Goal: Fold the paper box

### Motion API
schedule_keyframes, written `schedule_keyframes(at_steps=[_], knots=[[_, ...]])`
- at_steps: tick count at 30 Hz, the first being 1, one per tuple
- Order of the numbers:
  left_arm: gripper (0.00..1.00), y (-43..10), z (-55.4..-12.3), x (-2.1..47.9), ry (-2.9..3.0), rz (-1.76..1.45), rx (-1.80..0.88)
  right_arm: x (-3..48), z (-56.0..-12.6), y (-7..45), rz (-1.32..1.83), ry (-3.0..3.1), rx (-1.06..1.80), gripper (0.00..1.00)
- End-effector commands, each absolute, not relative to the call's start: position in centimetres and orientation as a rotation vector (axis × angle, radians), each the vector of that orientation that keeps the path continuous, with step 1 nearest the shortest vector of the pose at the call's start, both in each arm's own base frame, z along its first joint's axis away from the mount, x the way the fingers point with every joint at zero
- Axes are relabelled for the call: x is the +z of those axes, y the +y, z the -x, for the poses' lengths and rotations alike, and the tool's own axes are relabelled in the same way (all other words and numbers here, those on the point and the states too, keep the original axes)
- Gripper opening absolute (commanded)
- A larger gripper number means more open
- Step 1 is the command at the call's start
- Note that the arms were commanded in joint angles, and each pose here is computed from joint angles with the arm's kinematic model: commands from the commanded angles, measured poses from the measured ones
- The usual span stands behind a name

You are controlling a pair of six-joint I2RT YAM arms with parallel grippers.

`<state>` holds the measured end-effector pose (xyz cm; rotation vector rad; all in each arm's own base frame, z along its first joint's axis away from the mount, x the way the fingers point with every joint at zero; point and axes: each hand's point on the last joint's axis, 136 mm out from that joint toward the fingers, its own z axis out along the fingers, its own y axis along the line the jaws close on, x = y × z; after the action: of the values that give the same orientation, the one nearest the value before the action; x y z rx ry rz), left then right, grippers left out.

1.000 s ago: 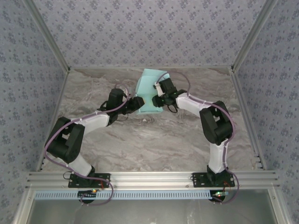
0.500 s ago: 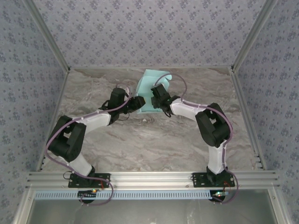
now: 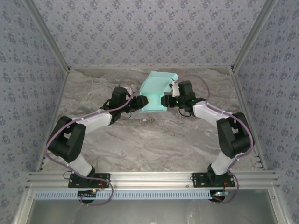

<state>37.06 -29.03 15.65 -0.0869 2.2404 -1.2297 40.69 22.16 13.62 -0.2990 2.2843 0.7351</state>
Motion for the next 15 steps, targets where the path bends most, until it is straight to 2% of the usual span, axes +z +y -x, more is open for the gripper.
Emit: schedule_keyframes(at_steps=[1,11,15], knots=[[0.37,-29.7,-37.4,19.6,2.134,0.001,-1.272,15.8,-39.0,22.3,0.377,2.234,0.884,0.51],[0.37,-29.4,-37.3,20.2,2.124,-0.003,-1.270,11.6,-38.2,21.8,0.477,2.361,0.705,0.49],[0.37,-29.3,-37.3,20.2,2.123,-0.001,-1.273,9.9,-38.5,22.7,0.491,2.411,0.650,0.42]])
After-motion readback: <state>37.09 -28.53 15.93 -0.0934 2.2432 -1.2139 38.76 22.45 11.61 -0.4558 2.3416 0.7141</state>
